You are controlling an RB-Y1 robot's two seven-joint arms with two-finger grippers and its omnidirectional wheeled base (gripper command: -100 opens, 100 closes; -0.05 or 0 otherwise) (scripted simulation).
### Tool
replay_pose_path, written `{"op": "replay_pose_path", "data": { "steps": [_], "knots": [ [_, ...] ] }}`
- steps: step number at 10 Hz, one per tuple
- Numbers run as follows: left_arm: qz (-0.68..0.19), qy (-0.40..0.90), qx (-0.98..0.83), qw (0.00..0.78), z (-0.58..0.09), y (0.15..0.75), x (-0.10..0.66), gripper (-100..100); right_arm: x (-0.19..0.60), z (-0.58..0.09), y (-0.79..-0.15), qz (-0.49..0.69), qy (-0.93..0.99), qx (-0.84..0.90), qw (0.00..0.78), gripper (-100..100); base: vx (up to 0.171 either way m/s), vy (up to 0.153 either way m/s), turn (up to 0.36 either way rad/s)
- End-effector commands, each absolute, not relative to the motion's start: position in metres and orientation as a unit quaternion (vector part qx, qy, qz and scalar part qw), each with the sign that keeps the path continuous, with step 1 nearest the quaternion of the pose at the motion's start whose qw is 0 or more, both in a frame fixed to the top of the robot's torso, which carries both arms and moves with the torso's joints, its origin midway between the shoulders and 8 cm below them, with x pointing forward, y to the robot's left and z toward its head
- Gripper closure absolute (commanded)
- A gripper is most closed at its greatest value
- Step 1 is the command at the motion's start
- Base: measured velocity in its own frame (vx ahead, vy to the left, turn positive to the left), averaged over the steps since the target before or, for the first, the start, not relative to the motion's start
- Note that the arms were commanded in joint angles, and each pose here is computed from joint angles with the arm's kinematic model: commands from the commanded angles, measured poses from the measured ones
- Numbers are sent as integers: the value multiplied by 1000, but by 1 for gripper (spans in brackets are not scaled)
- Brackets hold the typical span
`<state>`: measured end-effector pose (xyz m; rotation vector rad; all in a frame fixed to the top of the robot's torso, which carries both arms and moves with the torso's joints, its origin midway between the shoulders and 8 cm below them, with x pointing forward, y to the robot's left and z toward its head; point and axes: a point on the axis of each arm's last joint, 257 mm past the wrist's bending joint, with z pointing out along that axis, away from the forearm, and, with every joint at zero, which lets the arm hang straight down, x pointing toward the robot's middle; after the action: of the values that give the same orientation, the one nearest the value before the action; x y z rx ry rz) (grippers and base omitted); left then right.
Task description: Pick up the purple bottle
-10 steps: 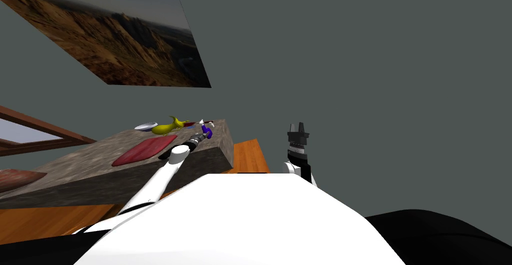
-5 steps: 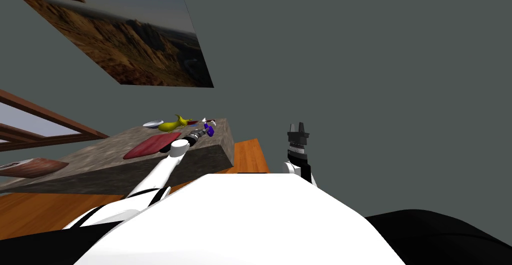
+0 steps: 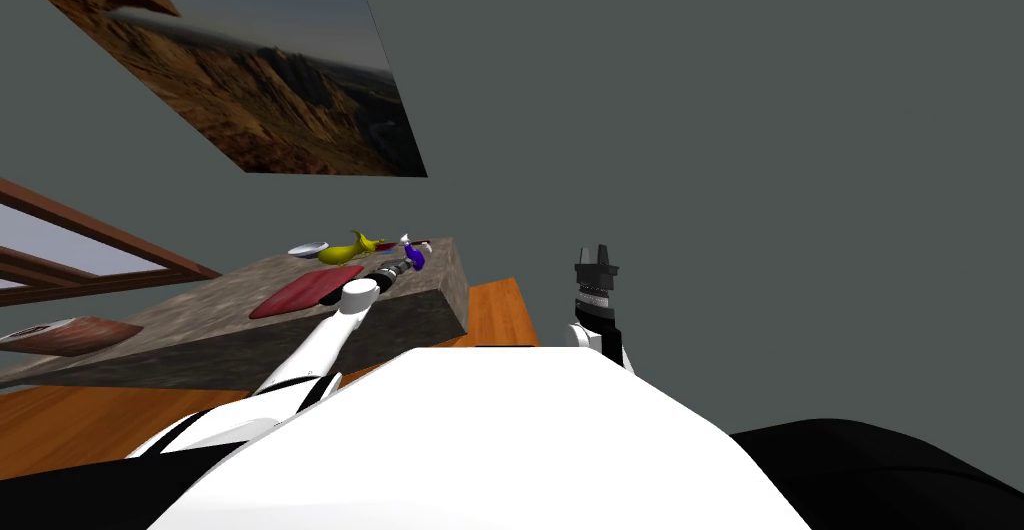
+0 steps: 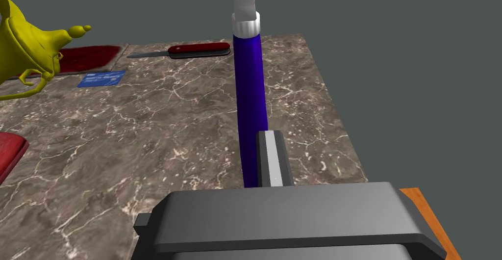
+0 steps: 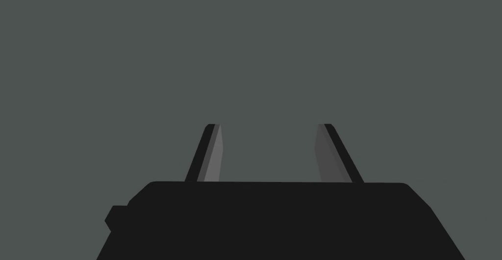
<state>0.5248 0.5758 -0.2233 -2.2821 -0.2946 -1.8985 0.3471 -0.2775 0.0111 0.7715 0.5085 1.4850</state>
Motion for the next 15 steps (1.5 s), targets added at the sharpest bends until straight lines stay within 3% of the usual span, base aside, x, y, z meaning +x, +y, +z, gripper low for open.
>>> {"op": "replay_pose_path", "data": {
  "steps": [1,3,5,6,7,8,12,14,15],
  "knots": [
    [-634,-98,-763,79,-223,576,525,100,347,11,-278,651,223,338,641,0,0,0,0],
    [-637,-109,-759,78,-226,574,526,-100,347,11,-278,651,223,338,641,0,47,29,-13],
    [-637,-109,-759,77,-226,573,526,-100,347,11,-278,651,223,338,641,0,101,96,-19],
    [-638,-110,-758,78,-226,574,526,0,347,11,-278,651,223,338,641,0,10,11,-1],
    [-638,-110,-758,78,-226,574,526,-100,347,11,-278,651,223,338,641,0,5,5,0],
    [-638,-110,-758,78,-226,574,526,100,347,11,-278,651,223,338,641,0,0,0,0],
    [-638,-110,-758,78,-226,574,526,100,347,11,-278,651,223,338,641,0,0,0,0],
    [-637,-114,-758,76,-227,575,525,-100,347,11,-278,651,223,338,641,0,31,39,-9],
    [-637,-115,-758,75,-227,576,525,-100,347,11,-278,651,223,338,641,0,134,126,-22]
  ]
}}
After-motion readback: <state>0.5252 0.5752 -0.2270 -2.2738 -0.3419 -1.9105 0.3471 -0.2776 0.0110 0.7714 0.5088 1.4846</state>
